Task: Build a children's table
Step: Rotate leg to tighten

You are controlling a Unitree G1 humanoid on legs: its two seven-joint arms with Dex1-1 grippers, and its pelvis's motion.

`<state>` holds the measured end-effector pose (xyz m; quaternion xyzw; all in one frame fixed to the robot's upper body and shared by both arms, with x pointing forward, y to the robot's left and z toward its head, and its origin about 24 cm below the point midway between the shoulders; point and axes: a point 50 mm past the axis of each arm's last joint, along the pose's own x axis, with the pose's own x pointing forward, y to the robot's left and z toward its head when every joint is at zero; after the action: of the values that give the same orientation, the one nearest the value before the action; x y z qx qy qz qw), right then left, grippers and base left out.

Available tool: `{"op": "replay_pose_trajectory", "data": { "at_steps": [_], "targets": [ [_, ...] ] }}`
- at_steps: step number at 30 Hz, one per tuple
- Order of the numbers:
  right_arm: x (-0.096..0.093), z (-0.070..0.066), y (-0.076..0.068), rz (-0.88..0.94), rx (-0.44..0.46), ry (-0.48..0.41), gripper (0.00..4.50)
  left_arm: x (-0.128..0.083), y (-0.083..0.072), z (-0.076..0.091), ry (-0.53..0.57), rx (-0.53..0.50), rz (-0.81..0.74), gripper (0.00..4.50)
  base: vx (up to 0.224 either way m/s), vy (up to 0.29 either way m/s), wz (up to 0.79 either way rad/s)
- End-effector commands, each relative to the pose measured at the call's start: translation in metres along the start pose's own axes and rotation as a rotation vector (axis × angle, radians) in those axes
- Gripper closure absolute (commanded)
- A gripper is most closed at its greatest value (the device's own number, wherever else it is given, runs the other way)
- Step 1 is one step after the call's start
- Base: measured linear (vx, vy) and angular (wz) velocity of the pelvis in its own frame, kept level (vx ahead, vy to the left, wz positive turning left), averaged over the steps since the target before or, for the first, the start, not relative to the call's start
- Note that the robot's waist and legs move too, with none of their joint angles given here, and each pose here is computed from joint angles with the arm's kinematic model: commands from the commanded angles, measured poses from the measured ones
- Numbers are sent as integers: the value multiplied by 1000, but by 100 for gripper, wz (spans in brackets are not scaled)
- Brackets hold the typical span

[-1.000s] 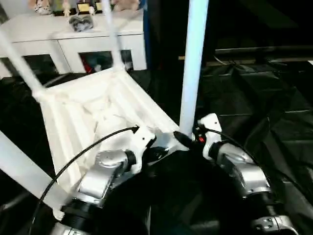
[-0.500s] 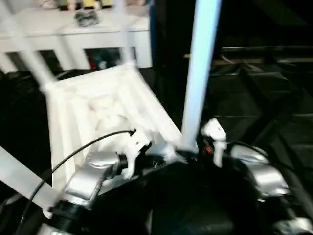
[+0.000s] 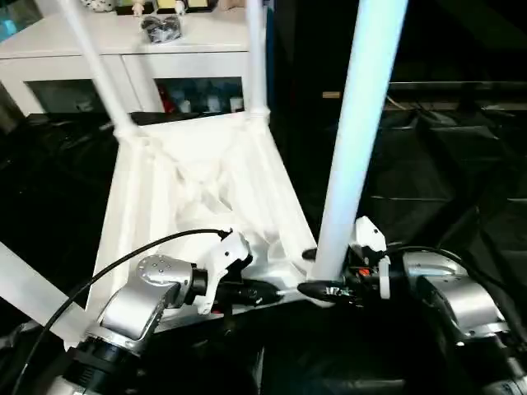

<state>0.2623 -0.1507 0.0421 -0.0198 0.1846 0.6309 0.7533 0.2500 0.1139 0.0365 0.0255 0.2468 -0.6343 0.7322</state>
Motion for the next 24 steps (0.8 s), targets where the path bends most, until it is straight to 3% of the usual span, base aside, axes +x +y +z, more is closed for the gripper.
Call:
{"op": "replay_pose_trajectory", "data": {
  "at_steps": [1, 10, 12, 17, 24],
  "targets": [
    [20, -5, 17, 164, 20, 15, 163, 3, -3, 21, -104, 58, -19, 450, 0, 0, 0],
    [22, -5, 17, 154, 36, 4, 190, 4, -3, 22, -110, 56, -15, 450, 0, 0, 0],
    [24, -6, 16, 115, 57, -17, 191, 6, 3, 25, -127, 62, 58, 450, 0, 0, 0],
    [43, -15, -2, -187, 116, -58, 207, 26, 15, 41, -195, 43, 287, 450, 0, 0, 0],
    [72, -27, -13, -496, 193, -19, 231, 56, 2, 51, -238, 12, 332, 450, 0, 0, 0]
  ]
}}
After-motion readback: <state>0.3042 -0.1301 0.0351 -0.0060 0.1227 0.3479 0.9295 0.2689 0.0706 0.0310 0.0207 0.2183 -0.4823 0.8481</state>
